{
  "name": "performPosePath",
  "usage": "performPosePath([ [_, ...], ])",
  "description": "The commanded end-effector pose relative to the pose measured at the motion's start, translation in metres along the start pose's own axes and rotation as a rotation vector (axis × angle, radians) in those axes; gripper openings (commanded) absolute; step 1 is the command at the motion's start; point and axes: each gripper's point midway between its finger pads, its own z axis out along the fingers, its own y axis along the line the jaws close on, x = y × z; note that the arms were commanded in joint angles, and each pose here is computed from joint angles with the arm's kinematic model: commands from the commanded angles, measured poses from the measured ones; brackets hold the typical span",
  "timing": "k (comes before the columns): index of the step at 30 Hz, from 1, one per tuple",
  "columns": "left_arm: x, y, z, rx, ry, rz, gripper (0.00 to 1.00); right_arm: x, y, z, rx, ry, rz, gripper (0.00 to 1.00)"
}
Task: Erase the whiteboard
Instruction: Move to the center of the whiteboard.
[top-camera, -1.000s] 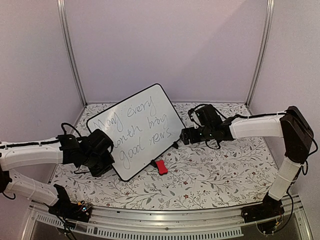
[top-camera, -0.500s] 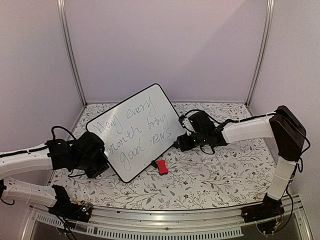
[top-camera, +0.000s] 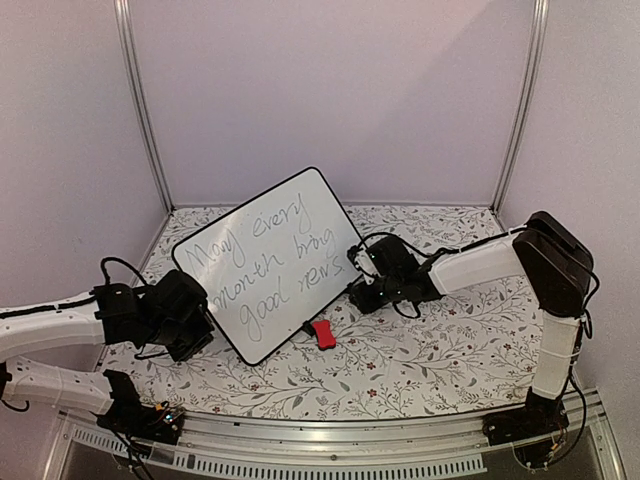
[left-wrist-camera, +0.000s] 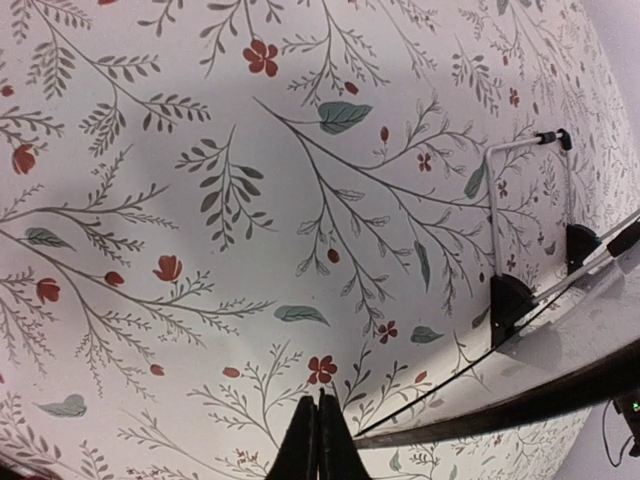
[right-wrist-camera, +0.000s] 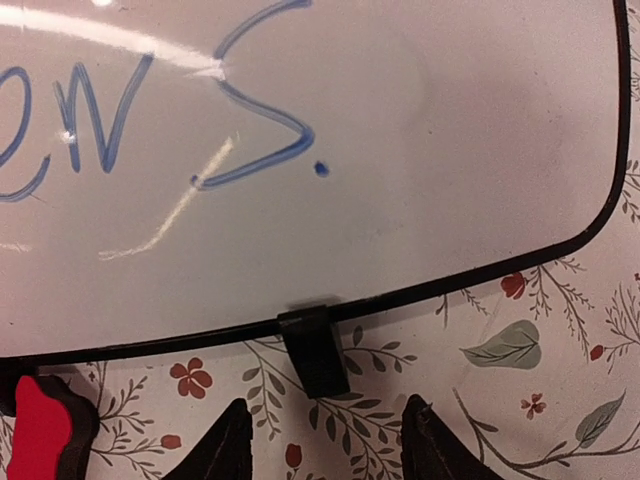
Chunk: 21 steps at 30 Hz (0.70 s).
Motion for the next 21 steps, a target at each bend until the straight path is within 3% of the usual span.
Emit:
performPosePath([
  [1, -0.004, 0.006, 0.002, -0.019, -0.023, 0.005, 0.0, -0.016, 0.008, 0.006, -0.013, -0.056, -0.028, 0.49],
  [21, -0.012, -0.004, 0.014, -0.02, -0.023, 0.021, 0.0, -0.021, 0.011, 0.02, -0.026, -0.079, -0.079, 0.34],
])
